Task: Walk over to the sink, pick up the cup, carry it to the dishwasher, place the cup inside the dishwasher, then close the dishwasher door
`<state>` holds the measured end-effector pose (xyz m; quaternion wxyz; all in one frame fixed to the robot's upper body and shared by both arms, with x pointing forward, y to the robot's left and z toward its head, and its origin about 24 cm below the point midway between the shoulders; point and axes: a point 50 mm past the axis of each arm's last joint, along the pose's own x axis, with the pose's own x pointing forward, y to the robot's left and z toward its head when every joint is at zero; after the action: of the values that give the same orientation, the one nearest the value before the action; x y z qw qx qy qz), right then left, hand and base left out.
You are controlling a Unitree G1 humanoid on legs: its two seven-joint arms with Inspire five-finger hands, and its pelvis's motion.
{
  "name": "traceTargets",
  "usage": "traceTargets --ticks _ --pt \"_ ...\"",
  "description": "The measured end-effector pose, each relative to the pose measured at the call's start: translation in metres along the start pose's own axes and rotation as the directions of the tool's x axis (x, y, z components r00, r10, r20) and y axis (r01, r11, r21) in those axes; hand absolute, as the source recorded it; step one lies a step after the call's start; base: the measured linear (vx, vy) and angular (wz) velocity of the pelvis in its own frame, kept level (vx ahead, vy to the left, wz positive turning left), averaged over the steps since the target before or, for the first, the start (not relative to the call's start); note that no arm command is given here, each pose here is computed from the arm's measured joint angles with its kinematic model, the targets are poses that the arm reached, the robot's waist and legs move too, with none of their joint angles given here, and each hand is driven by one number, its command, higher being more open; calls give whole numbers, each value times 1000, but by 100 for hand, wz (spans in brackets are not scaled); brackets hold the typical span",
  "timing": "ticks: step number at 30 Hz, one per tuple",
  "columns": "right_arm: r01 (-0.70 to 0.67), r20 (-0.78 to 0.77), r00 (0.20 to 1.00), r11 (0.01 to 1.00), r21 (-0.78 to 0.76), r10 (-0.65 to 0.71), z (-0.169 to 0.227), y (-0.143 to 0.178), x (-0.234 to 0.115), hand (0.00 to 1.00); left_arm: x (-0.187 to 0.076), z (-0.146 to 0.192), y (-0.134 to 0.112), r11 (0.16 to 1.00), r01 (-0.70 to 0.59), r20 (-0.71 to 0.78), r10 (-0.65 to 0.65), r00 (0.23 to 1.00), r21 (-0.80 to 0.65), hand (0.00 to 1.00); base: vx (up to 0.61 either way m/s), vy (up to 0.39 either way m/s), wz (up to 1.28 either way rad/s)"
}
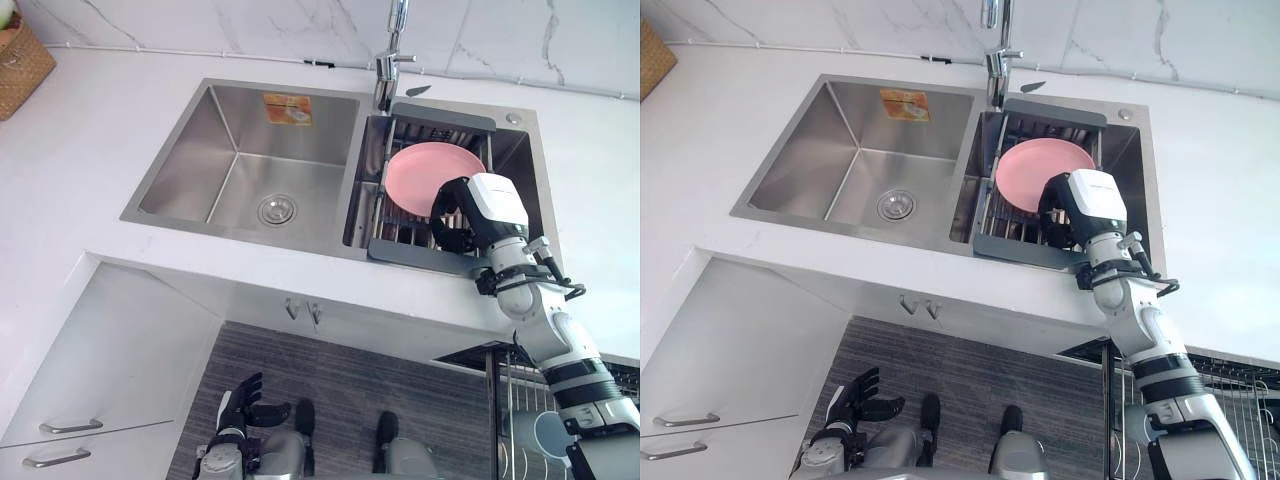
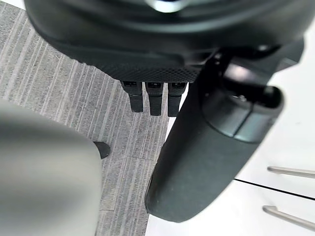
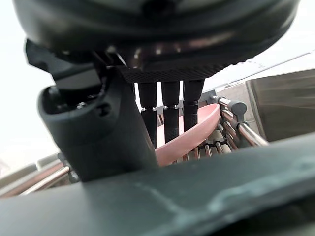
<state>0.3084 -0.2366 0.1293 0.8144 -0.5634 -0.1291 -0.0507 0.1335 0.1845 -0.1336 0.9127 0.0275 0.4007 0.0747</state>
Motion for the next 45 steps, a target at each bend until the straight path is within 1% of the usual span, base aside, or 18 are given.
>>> traceTargets --ticks 3,7,12,17,21,30,42,45 --pt "35 14 999 999 25 -35 4 -7 -7 30 0 0 0 1000 2 -2 -2 1000 7 90 0 0 0" --pt "42 17 999 997 66 -43 6 -7 -11 30 0 -3 3 1000 -2 -17 3 1000 12 90 0 0 0" --pt "32 10 999 998 51 -33 2 -10 -12 30 0 -3 5 1000 5 -20 -4 1000 15 90 -23 -5 -1" --pt "-31 36 999 998 -46 33 -3 -16 -12 30 -1 -8 5 1000 4 -39 -4 999 17 90 -4 -3 -1" --pt "-70 73 994 993 -91 76 -3 -16 -13 30 -1 -12 5 1000 6 -52 -5 999 19 90 -7 -4 -1" --pt "-171 60 982 974 -150 182 -11 -7 -5 30 -4 -17 7 1000 4 -63 -2 998 28 90 -20 -9 3" --pt "-213 45 973 959 -186 225 -16 -4 2 30 -4 -17 8 1000 2 -62 0 998 30 90 -33 -12 2" --pt "-239 46 966 946 -219 254 -17 -4 4 30 -4 -17 8 1000 2 -61 0 998 32 90 -35 -11 1"
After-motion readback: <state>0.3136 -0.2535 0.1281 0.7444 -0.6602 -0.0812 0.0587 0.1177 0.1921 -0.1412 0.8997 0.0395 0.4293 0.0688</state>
